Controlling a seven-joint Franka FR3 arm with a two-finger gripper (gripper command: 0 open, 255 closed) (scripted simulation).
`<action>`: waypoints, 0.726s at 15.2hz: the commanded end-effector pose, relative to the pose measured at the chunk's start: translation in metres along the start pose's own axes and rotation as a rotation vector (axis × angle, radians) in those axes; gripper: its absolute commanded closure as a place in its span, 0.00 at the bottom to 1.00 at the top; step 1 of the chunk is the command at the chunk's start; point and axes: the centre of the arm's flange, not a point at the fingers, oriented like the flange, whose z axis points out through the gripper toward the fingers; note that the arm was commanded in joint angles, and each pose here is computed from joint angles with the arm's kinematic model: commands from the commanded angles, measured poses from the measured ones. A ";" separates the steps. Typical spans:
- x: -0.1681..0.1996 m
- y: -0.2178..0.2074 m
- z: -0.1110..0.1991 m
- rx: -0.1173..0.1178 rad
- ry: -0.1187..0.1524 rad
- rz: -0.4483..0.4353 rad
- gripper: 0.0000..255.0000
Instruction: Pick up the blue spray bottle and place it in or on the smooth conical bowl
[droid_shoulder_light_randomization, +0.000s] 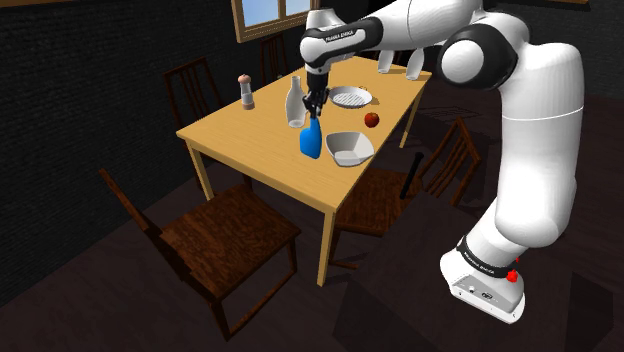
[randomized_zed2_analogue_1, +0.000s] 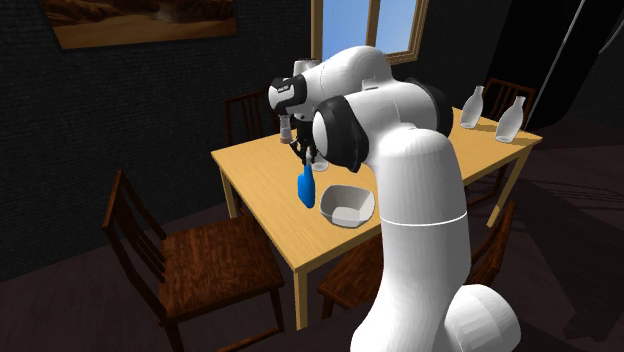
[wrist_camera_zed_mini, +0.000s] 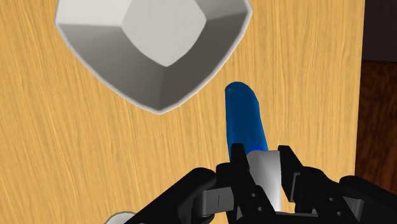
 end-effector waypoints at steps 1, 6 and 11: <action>0.001 -0.001 -0.011 0.000 0.000 0.000 1.00; 0.001 -0.001 -0.037 0.000 0.000 0.000 1.00; 0.000 -0.001 -0.064 0.000 0.000 0.000 1.00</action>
